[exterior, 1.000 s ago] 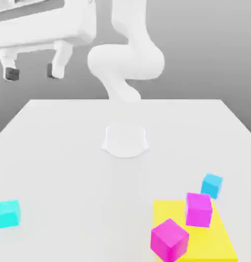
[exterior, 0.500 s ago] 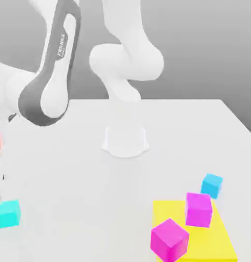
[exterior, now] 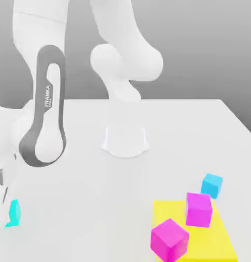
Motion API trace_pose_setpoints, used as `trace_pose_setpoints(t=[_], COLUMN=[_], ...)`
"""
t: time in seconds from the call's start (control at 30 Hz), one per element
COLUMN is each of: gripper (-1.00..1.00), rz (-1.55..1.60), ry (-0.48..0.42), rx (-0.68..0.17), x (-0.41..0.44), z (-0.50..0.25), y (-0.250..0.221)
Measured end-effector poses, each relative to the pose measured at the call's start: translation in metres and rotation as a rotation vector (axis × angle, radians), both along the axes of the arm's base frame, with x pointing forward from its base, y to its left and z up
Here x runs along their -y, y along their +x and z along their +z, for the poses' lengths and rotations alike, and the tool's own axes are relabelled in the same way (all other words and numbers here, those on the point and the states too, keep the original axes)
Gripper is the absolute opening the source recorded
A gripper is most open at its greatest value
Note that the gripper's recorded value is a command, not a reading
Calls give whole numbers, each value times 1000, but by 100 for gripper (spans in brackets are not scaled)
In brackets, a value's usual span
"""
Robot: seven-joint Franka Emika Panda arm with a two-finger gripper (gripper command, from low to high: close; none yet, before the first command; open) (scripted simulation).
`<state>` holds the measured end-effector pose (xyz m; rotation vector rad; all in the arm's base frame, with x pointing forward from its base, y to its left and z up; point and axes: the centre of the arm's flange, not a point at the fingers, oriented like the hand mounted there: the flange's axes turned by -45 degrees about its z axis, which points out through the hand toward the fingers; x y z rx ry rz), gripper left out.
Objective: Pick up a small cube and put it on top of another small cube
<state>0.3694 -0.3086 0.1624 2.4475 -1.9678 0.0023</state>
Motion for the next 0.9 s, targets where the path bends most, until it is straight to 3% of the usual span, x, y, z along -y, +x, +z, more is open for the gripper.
trace_pose_setpoints(t=[0.07,0.33,0.57,0.6,0.8,0.9], gripper=[-100,-100,-100,100,100,100], rz=[14,694,1290,1333,1354,1372], ry=[2,27,7,5,3,0], rx=[1,14,2,1,0,-2], x=[-4,-181,-369,-382,-388,-394], z=[24,92,107,100,97,132], y=[3,120,152,153,153,155])
